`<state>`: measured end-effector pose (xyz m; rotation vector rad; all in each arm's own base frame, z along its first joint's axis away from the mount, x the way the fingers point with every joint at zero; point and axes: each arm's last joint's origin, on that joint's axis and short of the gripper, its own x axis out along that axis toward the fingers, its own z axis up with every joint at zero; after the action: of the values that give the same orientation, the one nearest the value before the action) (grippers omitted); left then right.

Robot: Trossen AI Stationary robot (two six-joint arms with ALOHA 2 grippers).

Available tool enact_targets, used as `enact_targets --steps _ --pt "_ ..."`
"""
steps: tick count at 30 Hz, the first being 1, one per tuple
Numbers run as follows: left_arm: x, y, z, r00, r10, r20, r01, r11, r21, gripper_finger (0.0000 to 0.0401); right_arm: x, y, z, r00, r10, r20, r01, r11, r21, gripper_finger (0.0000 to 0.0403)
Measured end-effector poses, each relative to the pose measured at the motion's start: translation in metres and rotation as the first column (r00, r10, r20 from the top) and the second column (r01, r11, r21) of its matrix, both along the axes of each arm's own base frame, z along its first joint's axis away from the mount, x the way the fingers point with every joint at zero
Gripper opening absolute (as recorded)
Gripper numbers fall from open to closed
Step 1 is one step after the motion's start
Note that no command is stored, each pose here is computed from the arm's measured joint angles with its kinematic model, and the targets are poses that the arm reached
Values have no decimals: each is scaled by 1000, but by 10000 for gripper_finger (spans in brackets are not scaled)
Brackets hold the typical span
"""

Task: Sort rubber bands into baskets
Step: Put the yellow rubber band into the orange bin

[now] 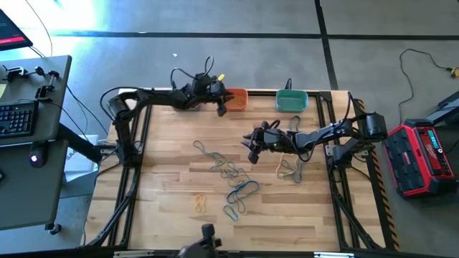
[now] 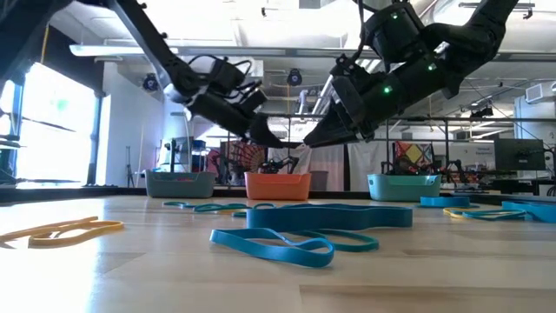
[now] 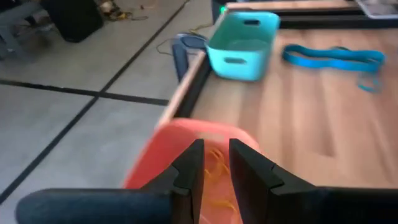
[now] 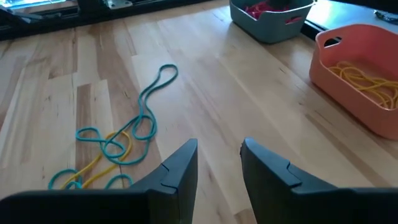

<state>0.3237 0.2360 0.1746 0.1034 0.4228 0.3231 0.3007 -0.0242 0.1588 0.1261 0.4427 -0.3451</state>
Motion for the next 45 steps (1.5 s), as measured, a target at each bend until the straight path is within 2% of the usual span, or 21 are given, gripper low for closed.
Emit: enact_targets --steps 6,10,15,17,20,24,27,30,34,38,42,45 --pt "-28 -34 -3 999 -39 -27 39 999 6 60 1 6 0 999 49 -5 -49 999 -6 112" --pt "-47 -61 -3 997 -74 1 74 997 24 60 1 13 0 997 78 -2 -78 997 -13 112" --pt "-70 -99 -7 980 -197 10 197 980 -36 60 2 23 1 994 111 -1 -111 993 -35 122" --pt "-78 -118 -8 954 -301 14 301 951 -70 60 2 25 2 993 119 1 -119 992 -37 128" --pt "-88 -147 -12 896 -444 0 439 886 -152 60 2 26 2 992 123 1 -123 992 -38 137" --pt "-95 -183 -18 823 -566 -56 536 804 -258 60 2 26 2 993 122 0 -122 992 -41 143" --pt "-94 -207 -23 787 -607 -105 552 771 -317 60 2 27 1 991 132 -3 -132 991 -31 145" --pt "-92 -226 -24 768 -625 -138 568 765 -302 60 2 29 0 987 158 -12 -159 987 -11 145" --pt "-92 -248 -24 730 -666 -149 611 735 -294 60 1 34 -1 985 173 -17 -173 985 18 145" --pt "-93 -261 -25 744 -648 -166 582 749 -316 60 -1 41 -4 985 168 -46 -166 985 43 145" --pt "-94 -271 -25 760 -627 -169 549 759 -350 60 -9 45 -14 986 80 -146 -65 993 103 145" --pt "-94 -276 -25 770 -614 -172 528 765 -370 60 -21 42 -22 963 -32 -267 89 975 203 145"
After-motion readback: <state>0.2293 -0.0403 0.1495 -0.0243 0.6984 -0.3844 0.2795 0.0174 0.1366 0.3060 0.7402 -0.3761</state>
